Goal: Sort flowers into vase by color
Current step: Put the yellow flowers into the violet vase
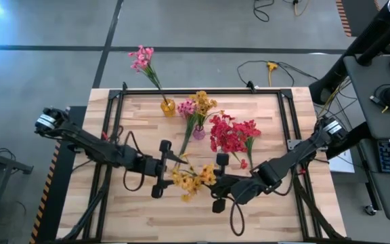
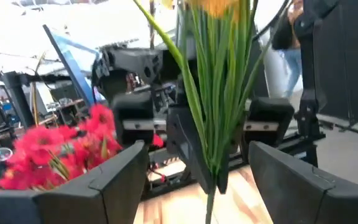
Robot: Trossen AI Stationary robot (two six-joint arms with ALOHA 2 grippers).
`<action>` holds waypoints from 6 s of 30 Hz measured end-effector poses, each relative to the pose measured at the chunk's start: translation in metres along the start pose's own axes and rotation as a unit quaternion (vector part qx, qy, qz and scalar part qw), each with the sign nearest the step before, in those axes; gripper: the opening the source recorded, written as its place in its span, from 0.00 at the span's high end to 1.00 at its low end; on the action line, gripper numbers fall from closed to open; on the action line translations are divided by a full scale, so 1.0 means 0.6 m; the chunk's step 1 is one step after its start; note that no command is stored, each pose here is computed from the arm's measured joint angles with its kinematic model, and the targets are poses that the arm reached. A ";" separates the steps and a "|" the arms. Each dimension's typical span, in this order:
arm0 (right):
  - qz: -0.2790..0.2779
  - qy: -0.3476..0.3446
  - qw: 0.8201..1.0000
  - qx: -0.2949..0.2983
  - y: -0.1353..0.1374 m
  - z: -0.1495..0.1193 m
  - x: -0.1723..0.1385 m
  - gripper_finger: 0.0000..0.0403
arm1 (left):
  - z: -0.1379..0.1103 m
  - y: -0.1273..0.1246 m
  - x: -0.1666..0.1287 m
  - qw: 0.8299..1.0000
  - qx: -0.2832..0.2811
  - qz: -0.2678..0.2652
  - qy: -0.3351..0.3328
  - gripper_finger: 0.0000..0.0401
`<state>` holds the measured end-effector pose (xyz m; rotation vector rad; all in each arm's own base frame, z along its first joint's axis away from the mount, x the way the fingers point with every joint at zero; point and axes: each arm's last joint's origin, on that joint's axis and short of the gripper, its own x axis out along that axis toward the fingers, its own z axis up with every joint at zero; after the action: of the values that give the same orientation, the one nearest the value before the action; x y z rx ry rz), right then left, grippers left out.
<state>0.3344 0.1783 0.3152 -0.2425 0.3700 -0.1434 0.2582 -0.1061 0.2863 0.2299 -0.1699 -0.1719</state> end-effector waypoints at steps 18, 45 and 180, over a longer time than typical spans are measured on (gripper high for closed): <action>-0.002 -0.005 1.000 -0.004 -0.002 0.002 0.001 0.93 | -0.023 -0.024 0.080 0.999 0.002 0.000 -0.040 0.35; -0.002 -0.002 1.000 0.005 -0.001 0.001 0.001 0.68 | -0.018 -0.019 0.092 0.998 0.003 0.055 -0.025 0.83; 0.002 0.041 0.998 0.047 -0.094 0.100 -0.150 0.47 | -0.157 0.227 0.027 0.932 -0.048 0.279 0.227 0.58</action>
<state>0.2685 0.1528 0.4144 -0.1443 0.4438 -0.1669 0.3116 0.0414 0.2308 0.1122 0.2374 0.4405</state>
